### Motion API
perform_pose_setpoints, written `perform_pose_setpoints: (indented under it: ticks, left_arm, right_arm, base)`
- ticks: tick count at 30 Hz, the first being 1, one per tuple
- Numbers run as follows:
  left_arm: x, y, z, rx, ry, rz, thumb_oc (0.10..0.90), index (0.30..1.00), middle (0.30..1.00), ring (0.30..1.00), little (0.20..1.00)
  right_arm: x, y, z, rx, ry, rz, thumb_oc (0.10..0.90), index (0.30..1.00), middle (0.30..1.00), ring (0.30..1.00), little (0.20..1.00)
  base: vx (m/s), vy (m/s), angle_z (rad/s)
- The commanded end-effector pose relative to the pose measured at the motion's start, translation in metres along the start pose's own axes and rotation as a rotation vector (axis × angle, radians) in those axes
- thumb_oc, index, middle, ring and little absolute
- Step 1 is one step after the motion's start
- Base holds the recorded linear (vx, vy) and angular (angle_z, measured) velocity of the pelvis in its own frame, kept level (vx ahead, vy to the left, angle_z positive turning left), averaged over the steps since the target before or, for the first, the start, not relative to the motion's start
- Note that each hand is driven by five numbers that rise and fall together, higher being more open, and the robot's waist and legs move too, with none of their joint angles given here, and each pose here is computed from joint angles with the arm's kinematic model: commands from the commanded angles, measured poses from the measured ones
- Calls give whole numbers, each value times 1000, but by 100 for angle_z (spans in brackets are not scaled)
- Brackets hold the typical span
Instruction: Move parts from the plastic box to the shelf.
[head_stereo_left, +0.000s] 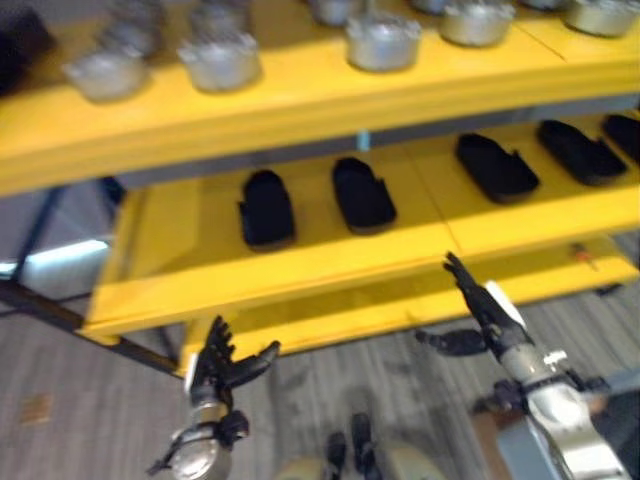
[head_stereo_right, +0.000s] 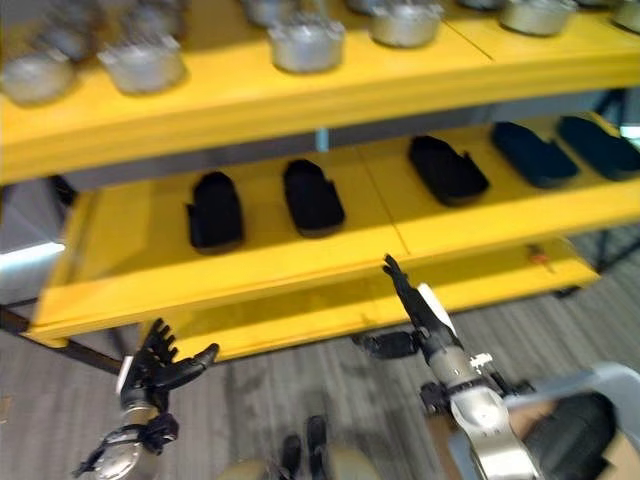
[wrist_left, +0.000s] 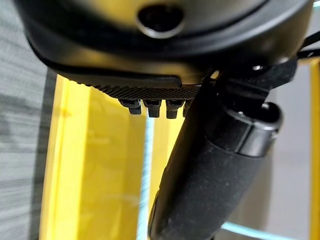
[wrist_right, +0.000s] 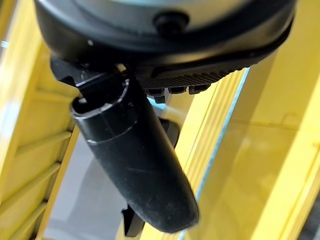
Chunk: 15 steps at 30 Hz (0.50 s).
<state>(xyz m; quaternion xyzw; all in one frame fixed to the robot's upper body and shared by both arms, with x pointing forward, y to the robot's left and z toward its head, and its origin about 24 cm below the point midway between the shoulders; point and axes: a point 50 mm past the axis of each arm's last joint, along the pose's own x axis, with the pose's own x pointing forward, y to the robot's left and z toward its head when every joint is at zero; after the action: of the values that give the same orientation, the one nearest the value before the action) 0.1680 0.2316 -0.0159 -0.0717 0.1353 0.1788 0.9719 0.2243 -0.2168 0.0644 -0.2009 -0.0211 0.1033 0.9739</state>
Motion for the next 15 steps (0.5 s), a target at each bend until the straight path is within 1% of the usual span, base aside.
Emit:
perform_pose_setpoints:
  ticks: [1, 3, 10, 12, 15]
  left_arm:
    - [1, -4, 43, -19, -248, -52, 900, 1000, 1000, 1000, 1000]
    - [2, -2, 44, -11, -250, -38, 900, 1000, 1000, 1000, 1000]
    - [3, 1, 43, 7, -241, -15, 900, 1000, 1000, 1000, 1000]
    - [2, -5, 41, 9, -228, -47, 900, 1000, 1000, 1000, 1000]
    - [3, -5, 42, 20, -228, -60, 900, 1000, 1000, 1000, 1000]
  right_arm:
    - [11, -14, 43, 2, -236, -29, 900, 1000, 1000, 1000, 1000]
    - [15, -12, 43, 30, -237, -46, 900, 1000, 1000, 1000, 1000]
    - [17, -3, 41, 60, -218, -32, 900, 1000, 1000, 1000, 1000]
    - [15, -3, 40, 69, -214, -34, 900, 1000, 1000, 1000, 1000]
    - [14, -1, 41, 52, -220, -24, 900, 1000, 1000, 1000, 1000]
  base:
    - [27, 161, -114]
    - [23, 176, -98]
    - [0, 93, -63]
    - [3, 81, -50]
    - [-37, 75, -54]
